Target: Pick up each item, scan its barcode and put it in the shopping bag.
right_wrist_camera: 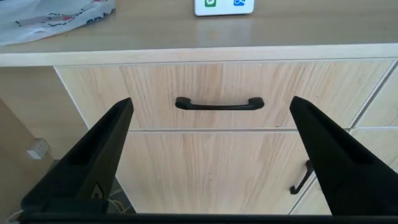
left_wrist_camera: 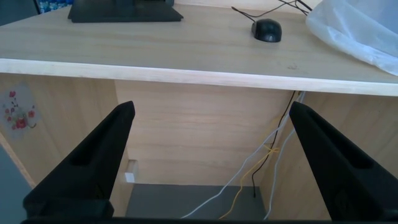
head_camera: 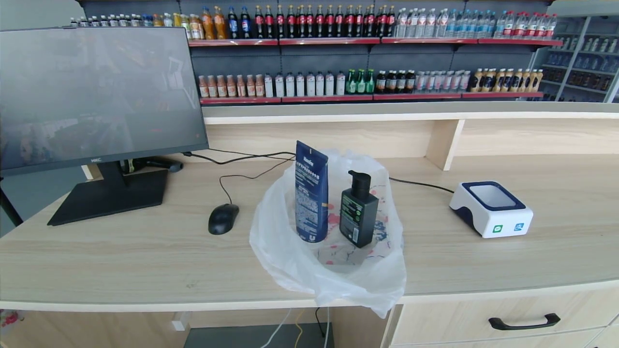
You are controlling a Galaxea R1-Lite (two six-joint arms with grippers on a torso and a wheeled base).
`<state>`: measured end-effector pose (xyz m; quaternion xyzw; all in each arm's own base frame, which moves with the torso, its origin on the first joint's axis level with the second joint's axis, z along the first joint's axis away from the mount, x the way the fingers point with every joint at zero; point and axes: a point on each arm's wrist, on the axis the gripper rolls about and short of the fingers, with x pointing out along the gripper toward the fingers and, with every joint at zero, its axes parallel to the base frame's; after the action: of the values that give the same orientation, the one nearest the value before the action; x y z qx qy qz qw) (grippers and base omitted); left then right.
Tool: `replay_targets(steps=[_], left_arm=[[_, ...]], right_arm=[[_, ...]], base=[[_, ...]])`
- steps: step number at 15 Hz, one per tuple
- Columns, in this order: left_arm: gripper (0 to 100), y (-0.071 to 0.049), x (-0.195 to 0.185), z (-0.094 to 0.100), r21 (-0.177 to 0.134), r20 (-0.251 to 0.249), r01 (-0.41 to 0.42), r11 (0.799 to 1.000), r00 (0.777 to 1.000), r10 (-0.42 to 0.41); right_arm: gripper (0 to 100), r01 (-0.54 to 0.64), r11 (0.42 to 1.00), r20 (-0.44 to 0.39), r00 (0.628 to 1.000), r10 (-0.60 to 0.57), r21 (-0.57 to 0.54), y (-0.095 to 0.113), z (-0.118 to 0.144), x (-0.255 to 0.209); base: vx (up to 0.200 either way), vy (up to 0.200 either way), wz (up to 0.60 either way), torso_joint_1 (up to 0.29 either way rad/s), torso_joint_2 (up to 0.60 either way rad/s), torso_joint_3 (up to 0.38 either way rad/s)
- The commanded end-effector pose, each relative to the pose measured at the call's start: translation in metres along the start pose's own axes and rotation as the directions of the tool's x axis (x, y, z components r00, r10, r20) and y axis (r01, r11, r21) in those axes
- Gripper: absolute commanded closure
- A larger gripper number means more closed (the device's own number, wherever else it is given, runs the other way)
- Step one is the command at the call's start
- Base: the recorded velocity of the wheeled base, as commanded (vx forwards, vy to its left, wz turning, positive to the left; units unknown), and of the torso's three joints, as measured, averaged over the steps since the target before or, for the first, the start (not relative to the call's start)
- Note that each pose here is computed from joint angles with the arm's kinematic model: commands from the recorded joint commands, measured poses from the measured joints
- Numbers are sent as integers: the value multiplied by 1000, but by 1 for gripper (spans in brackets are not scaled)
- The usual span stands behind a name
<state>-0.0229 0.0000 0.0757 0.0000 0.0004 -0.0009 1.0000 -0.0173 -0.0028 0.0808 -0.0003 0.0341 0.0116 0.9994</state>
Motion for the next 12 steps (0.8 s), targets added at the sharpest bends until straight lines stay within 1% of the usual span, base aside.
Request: replay_targets(steps=[1, 2, 4, 5, 7, 8, 10, 12], left_arm=[[0, 0, 0, 0, 2, -1, 0, 1000, 1000, 0], [0, 0, 0, 0, 2, 1, 0, 1000, 1000, 0], [0, 0, 0, 0, 0, 1, 0, 1000, 1000, 0], [0, 0, 0, 0, 0, -1, 0, 1000, 1000, 0], [0, 0, 0, 0, -2, -1, 0, 1000, 1000, 0], [0, 0, 0, 0, -2, 1, 0, 1000, 1000, 0], [0, 0, 0, 0, -2, -1, -2, 1000, 1000, 2], [0, 0, 0, 0, 0, 1, 0, 1000, 1000, 0]], right_arm=[[0, 9, 1000, -25, 1000, -8, 25, 0, -3, 2], [0, 6, 1000, -22, 1000, -5, 29, 0, -3, 2], [0, 6, 999, -22, 1000, -5, 33, 0, -3, 2], [0, 49, 998, -33, 998, -48, 35, 1, -3, 3], [0, 189, 981, -51, 981, -187, 38, 3, -2, 4], [0, 176, 984, -31, 984, -175, 37, 3, -3, 2], [0, 62, 998, 25, 998, -63, 31, 1, -4, -2], [0, 69, 997, 44, 997, -71, 31, 1, -4, -3]], base=[[0, 0, 0, 0, 0, 0], [0, 0, 0, 0, 0, 0], [-200, 0, 0, 2, 7, 2], [-200, 0, 0, 32, 2, -12], [-200, 0, 0, -5, 2, 5], [-200, 0, 0, -2, 2, -7], [-200, 0, 0, -5, 10, 0], [-200, 0, 0, 0, 0, 0]])
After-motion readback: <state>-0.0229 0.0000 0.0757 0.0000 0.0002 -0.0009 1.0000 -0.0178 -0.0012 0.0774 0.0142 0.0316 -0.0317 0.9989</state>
